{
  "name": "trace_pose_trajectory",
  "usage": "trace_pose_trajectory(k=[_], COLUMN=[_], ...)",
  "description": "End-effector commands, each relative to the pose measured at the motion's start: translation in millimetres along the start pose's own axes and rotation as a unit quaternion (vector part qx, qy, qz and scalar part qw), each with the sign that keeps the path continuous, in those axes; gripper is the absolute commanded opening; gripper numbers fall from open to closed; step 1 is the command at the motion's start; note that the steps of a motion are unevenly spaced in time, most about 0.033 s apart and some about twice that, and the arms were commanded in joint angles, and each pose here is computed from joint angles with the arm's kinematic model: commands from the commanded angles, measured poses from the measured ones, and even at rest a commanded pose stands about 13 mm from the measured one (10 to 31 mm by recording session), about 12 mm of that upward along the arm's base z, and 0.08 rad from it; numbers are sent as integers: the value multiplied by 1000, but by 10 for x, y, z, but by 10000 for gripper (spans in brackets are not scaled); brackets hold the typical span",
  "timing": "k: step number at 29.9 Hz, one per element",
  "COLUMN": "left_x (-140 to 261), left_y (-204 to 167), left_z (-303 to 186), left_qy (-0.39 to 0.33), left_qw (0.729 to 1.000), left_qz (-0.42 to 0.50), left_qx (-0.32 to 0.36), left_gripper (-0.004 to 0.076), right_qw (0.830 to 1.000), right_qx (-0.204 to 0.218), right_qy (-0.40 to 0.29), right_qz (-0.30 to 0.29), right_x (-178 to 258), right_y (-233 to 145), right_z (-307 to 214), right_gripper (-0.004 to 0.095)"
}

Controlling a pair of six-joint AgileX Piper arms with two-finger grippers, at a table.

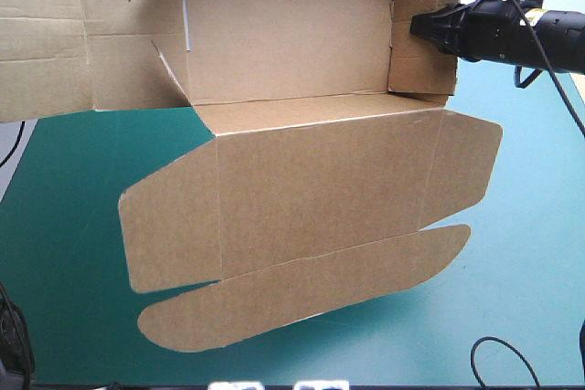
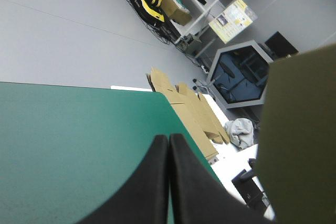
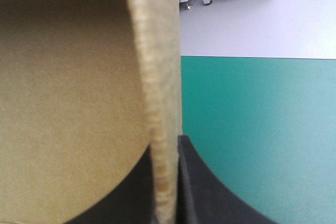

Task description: Fold the box

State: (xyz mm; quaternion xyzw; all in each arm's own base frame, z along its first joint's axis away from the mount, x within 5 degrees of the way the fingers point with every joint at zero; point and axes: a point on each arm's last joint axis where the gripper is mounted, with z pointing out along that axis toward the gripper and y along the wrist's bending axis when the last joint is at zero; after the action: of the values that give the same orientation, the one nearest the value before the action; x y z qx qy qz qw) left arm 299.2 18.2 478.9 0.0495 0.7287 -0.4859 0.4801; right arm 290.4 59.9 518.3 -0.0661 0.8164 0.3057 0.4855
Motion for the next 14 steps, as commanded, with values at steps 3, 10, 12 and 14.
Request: trace_pose_trajectory(k=[3, 10, 12, 14], left_x=[49, 127, 157, 179], left_y=[-597, -760, -799, -832], left_z=[-77, -7, 38, 70], left_qy=[-1, 15, 23, 28], left_qw=[996, 993, 992, 991], left_qz=[45, 59, 57, 57], left_qx=[78, 101, 111, 120], left_gripper=[-9, -9, -9, -9], right_qw=[998, 998, 997, 998], right_qx=[-7, -4, -1, 14], right_qy=[-57, -66, -70, -69], right_qz=[13, 15, 11, 4], right_x=[-131, -152, -160, -157], right_y=[47, 11, 7, -19], right_z=[-51, -7, -8, -8], right_gripper=[-14, -12, -12, -12])
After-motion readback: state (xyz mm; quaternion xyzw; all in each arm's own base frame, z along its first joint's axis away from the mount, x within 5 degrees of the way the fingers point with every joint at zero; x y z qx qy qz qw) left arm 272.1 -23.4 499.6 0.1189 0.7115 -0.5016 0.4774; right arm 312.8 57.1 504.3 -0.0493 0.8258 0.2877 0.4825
